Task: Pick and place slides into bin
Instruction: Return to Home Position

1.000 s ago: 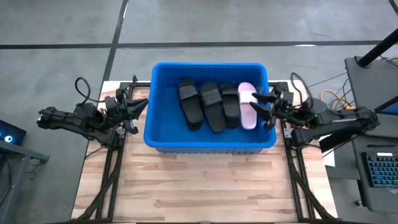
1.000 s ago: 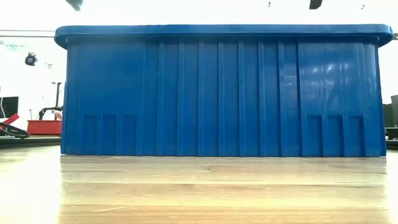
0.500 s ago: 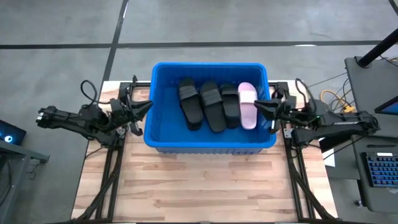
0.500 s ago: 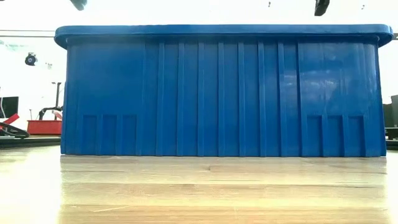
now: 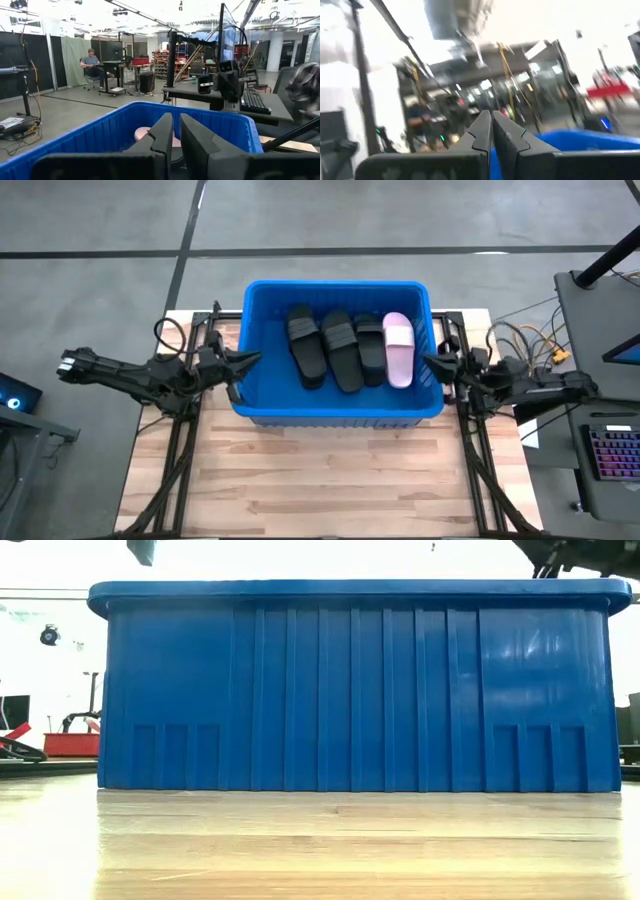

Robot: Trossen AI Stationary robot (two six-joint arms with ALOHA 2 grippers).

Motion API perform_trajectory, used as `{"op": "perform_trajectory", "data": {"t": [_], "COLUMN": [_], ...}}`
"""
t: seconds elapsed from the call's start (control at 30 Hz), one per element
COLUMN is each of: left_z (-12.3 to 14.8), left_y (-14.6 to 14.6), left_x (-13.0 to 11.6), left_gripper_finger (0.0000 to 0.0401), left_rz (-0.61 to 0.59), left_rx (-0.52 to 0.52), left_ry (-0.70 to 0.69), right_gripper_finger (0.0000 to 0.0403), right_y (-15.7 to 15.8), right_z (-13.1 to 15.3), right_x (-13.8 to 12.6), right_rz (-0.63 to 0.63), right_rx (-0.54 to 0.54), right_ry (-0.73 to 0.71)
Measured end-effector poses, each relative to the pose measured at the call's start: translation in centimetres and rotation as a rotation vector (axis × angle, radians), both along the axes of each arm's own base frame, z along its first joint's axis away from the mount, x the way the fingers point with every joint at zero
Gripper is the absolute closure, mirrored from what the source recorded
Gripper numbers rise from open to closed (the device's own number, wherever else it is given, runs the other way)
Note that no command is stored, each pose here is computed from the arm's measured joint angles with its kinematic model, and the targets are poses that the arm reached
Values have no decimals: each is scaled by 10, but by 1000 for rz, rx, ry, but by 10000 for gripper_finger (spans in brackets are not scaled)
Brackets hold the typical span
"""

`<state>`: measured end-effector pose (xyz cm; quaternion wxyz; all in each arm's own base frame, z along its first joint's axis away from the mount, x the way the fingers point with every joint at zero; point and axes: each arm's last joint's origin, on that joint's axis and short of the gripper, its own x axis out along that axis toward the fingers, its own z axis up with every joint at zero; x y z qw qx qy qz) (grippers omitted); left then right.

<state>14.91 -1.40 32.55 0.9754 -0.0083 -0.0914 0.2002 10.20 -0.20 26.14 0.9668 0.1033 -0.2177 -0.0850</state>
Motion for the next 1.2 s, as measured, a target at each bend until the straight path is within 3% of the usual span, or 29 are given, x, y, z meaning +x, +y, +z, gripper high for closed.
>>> {"op": "perform_trajectory", "data": {"t": [0.17,0.57,0.7,0.87,1.07,1.2], "left_z": [1,-3,-5,-23,-40,-48], "left_y": [0,0,1,1,12,19], "left_x": [0,3,1,-3,-15,-20], "left_gripper_finger": [381,381,381,381,386,399], "left_rz": [12,28,64,19,13,39], "left_rx": [-5,12,-17,117,129,145], "left_ry": [-16,-10,-141,-220,-291,-204], "right_gripper_finger": [394,395,395,395,394,394], "right_y": [1,2,2,2,0,-1], "right_z": [-34,-51,-54,-53,-53,-53], "right_x": [-5,3,4,4,4,4], "right_rz": [10,19,37,36,18,8], "right_rx": [-92,-141,-105,-101,-101,-101], "right_ry": [-166,1,24,19,20,20]}}
